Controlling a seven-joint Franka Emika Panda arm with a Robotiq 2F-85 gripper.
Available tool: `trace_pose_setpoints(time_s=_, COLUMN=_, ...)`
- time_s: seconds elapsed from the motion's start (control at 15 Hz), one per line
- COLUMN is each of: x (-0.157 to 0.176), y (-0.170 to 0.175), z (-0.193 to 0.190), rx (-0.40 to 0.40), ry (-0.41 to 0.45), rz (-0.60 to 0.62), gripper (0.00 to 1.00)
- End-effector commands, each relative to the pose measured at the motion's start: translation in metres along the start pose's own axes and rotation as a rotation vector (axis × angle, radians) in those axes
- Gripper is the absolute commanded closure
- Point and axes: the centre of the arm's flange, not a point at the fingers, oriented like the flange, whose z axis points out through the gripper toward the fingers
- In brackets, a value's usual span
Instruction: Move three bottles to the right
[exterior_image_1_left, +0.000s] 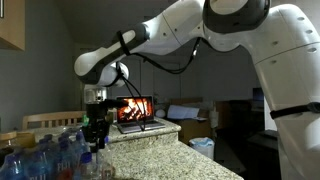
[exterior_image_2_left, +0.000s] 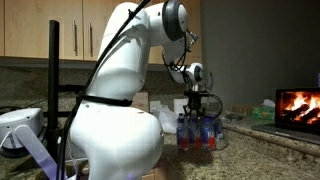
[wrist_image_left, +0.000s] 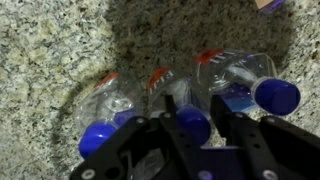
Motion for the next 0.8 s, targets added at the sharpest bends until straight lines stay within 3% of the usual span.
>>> trace_pose_setpoints(time_s=0.0, x=0.0067, y=0.0006, z=0.0046, rx=0.022, ry=0.004, rz=-0.035, gripper=0.88)
trace_pose_setpoints(time_s=0.2, x=0.0093, y=0.0001, z=0.0031, rx=0.021, ry=0.006, rz=-0.041, gripper=0.87)
trace_pose_setpoints(time_s=0.4, x=0.0112, y=-0.0002, z=0.0016, rx=0.018, ry=0.009, rz=-0.041, gripper=0.97)
trace_pose_setpoints(time_s=0.73, x=0.0123, y=-0.0004, z=-0.0016, rx=0.014, ry=0.015, rz=-0.037, gripper=0.9)
